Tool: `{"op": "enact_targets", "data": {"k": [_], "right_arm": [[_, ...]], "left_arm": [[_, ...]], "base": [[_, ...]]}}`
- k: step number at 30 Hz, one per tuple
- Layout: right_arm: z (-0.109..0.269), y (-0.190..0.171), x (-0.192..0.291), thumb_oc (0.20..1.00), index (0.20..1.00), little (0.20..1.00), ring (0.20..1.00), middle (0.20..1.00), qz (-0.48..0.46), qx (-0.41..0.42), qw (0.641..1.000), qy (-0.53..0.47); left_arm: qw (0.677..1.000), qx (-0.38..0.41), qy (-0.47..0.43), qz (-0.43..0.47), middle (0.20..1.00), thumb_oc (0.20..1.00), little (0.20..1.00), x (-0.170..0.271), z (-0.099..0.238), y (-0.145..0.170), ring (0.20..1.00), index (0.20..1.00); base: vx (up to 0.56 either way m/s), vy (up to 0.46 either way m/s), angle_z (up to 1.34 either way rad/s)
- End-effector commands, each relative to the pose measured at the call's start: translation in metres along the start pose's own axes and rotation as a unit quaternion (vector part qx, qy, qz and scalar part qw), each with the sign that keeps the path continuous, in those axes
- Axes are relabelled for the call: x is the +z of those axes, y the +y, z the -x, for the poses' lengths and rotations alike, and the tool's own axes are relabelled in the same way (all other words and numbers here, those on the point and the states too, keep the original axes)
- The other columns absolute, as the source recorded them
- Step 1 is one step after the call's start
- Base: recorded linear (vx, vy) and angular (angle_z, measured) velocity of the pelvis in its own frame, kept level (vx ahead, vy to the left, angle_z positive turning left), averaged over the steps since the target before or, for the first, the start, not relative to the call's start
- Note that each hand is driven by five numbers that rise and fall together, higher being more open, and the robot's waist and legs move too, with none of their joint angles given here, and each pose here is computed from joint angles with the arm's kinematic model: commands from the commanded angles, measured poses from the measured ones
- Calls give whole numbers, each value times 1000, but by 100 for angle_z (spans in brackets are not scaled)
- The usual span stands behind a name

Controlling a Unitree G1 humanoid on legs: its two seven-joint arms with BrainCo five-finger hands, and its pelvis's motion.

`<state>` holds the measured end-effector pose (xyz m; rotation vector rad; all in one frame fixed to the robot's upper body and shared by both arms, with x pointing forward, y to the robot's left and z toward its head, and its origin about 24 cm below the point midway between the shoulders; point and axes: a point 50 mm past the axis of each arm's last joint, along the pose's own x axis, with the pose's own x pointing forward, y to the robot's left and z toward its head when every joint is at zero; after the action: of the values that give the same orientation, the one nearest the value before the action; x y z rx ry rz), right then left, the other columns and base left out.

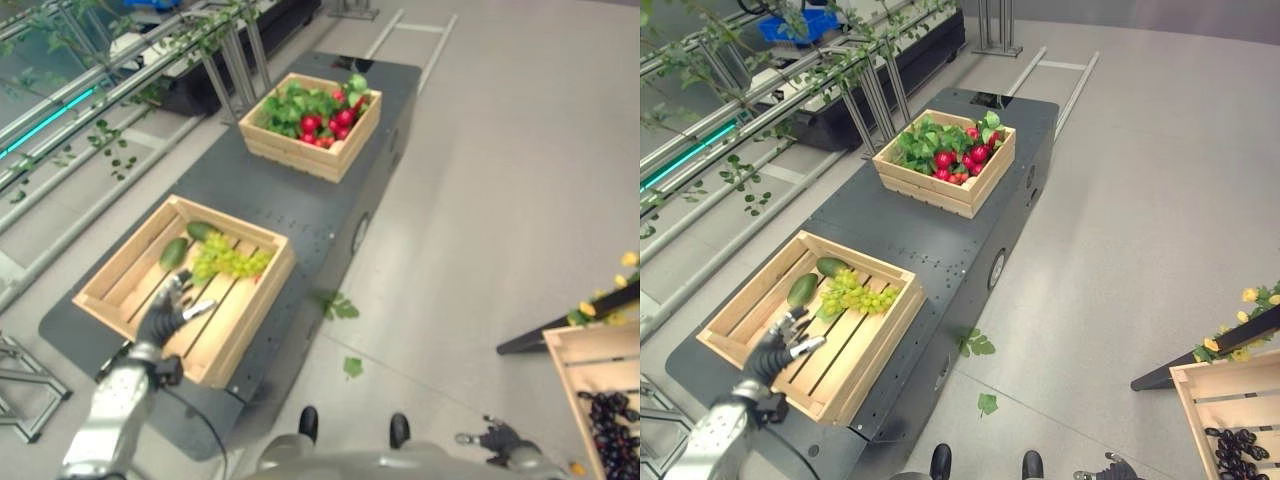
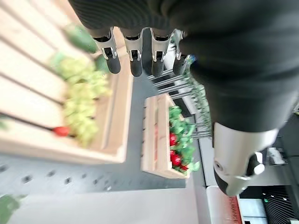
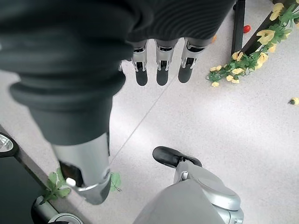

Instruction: Pick up the fruits from the basket on one side to the basket on the other side

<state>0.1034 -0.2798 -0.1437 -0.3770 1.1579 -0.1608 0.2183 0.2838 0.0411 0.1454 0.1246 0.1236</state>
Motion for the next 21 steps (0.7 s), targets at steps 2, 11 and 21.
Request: {"op": "enact_targets", "data": {"k": [2, 11, 21], "right_arm": [[-4, -4, 29, 1000, 1000, 1000, 1000, 1000, 6, 1, 999, -34], [-5, -5, 43, 1000, 1000, 1000, 1000, 1000, 9, 2, 999, -50], [-5, -3, 57, 1000, 1000, 1000, 1000, 1000, 18, 3, 997, -70]], "left_arm": [[993, 24, -81, -82, 1000, 1000, 1000, 44, -28, 16, 1000, 1000], [979, 37, -105, -168, 1000, 1000, 1000, 80, -66, 22, 1000, 1000], [939, 72, -112, -318, 1000, 1000, 1000, 123, -105, 27, 1000, 1000]], "base": [[-45, 23, -4], [-44, 33, -8], [-57, 35, -5]]}}
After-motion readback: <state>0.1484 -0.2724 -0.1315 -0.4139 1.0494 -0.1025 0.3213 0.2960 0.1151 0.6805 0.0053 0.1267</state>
